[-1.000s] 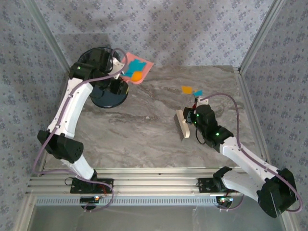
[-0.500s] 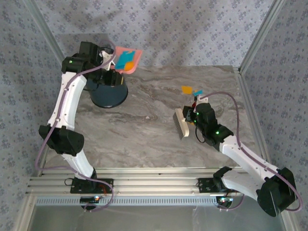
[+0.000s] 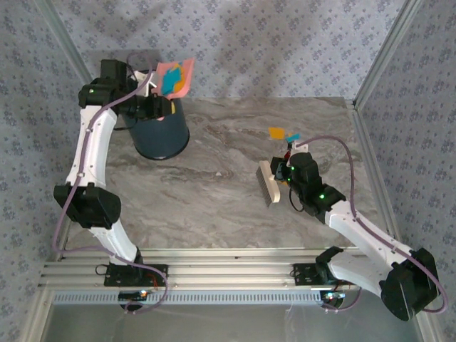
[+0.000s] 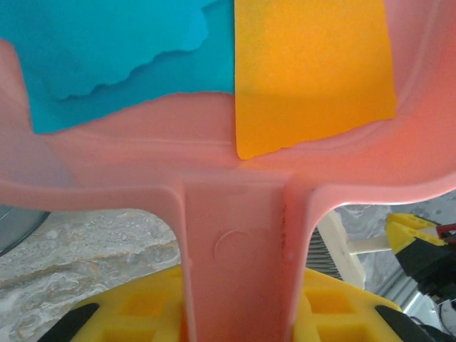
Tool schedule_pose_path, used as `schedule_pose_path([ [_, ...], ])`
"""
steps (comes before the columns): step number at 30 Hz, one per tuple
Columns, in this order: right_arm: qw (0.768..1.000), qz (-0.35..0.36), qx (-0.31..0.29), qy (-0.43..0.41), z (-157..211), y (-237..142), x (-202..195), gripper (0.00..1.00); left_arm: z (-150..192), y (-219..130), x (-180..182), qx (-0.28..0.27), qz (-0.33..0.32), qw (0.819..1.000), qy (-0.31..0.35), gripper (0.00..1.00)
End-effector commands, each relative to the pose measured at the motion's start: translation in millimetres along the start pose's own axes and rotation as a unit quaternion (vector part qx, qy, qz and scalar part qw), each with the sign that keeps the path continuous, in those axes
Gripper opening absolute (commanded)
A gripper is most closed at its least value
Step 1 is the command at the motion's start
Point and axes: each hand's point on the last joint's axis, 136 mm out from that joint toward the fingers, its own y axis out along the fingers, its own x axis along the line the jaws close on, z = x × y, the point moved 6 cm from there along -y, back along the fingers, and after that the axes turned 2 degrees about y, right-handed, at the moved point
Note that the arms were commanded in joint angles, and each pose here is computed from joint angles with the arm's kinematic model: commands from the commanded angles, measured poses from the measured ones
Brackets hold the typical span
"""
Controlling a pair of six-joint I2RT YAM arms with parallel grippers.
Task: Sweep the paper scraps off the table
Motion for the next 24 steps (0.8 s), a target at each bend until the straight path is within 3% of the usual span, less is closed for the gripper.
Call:
schedule_pose_path([
  [1,1.0,-0.011,-0.015,0.016,-14,-4,6,0.0,-8,-2,3,-0.017,0.036,0.999,-0.024,0.0],
  [24,1.0,-0.012,-0.01,0.019,-12,-4,6,0.0,-27,11,44,-0.049,0.133,0.979,-0.146,0.0],
])
